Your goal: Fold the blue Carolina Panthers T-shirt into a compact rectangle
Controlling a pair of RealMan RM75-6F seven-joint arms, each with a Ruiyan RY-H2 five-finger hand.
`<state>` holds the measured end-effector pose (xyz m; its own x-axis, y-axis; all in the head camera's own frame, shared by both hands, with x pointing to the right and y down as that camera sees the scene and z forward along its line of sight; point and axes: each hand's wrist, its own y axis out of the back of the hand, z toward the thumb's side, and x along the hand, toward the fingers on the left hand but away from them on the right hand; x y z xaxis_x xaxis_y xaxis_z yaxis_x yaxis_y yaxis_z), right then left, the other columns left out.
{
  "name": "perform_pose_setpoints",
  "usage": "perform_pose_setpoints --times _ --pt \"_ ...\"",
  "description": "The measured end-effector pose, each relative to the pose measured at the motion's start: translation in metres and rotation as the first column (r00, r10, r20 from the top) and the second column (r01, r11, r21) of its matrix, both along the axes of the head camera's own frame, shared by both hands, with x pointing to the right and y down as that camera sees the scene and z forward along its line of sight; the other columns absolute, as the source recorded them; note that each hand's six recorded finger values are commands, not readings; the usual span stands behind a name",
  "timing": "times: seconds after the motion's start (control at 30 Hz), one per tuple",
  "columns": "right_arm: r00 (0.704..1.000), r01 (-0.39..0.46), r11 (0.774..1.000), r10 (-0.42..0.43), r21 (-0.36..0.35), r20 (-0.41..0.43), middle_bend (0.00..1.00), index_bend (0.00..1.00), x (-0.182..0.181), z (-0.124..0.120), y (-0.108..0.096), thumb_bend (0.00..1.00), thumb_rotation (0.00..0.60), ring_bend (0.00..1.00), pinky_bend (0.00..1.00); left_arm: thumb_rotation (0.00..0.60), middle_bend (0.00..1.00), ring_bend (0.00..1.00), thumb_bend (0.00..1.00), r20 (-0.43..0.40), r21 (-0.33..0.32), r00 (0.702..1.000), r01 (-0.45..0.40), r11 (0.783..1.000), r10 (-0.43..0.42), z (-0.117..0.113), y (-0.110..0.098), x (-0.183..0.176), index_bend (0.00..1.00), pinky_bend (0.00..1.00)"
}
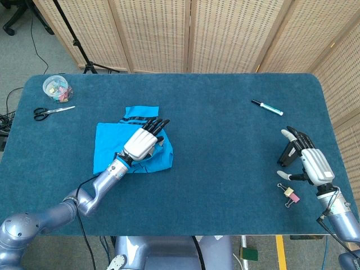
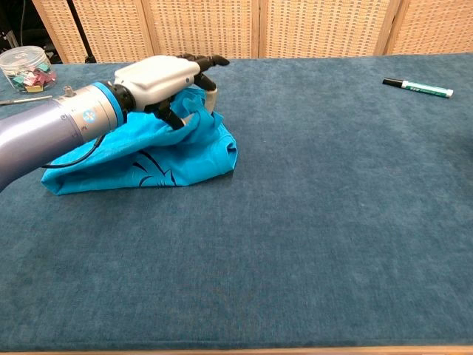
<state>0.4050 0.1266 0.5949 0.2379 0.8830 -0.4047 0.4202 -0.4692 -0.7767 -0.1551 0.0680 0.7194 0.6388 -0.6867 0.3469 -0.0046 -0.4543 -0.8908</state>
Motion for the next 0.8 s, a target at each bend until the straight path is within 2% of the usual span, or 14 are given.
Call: perform_pose_setpoints --times 0.27,0.43,0.5,0.6,0.67,0.8 --pt "1.0 0.008 1.0 -0.008 -0.001 -0.002 0.0 0.0 -0.002 0.001 0.002 0.0 0.6 0.0 0.0 0.6 0.0 0.0 0.46 0.013 -0.012 0.999 -0.04 0.999 0.04 0.006 0.011 0.004 0.65 0.0" --pt "1.0 0.016 1.0 -0.016 -0.004 -0.004 0.0 0.0 -0.004 0.002 0.003 0.0 0.6 0.0 0.0 0.6 0.0 0.0 0.37 0.012 -0.006 0.999 -0.053 0.999 0.053 0.008 0.013 0.01 0.57 0.0" --pt "1.0 0.017 1.0 -0.017 -0.005 -0.005 0.0 0.0 -0.005 0.002 0.003 0.0 0.6 0.0 0.0 0.6 0.0 0.0 0.3 0.017 -0.001 0.998 -0.063 0.998 0.063 0.009 0.014 0.013 0.45 0.0" --pt "1.0 0.02 1.0 -0.02 -0.006 -0.006 0.0 0.0 -0.005 0.002 0.004 0.0 0.6 0.0 0.0 0.6 0.0 0.0 0.15 0.022 0.008 0.996 -0.086 0.996 0.086 0.009 0.015 0.017 0.1 0.0" --pt "1.0 0.022 1.0 -0.022 -0.007 -0.006 0.0 0.0 -0.006 0.003 0.004 0.0 0.6 0.0 0.0 0.6 0.0 0.0 0.12 0.011 0.012 0.996 -0.089 0.996 0.089 0.008 0.016 0.02 0.01 0.0" --pt "1.0 0.027 1.0 -0.027 -0.01 -0.006 0.0 0.0 -0.007 0.004 0.005 0.0 0.6 0.0 0.0 0.6 0.0 0.0 0.08 -0.02 0.04 0.996 -0.088 0.995 0.089 0.003 0.015 0.026 0.0 0.0"
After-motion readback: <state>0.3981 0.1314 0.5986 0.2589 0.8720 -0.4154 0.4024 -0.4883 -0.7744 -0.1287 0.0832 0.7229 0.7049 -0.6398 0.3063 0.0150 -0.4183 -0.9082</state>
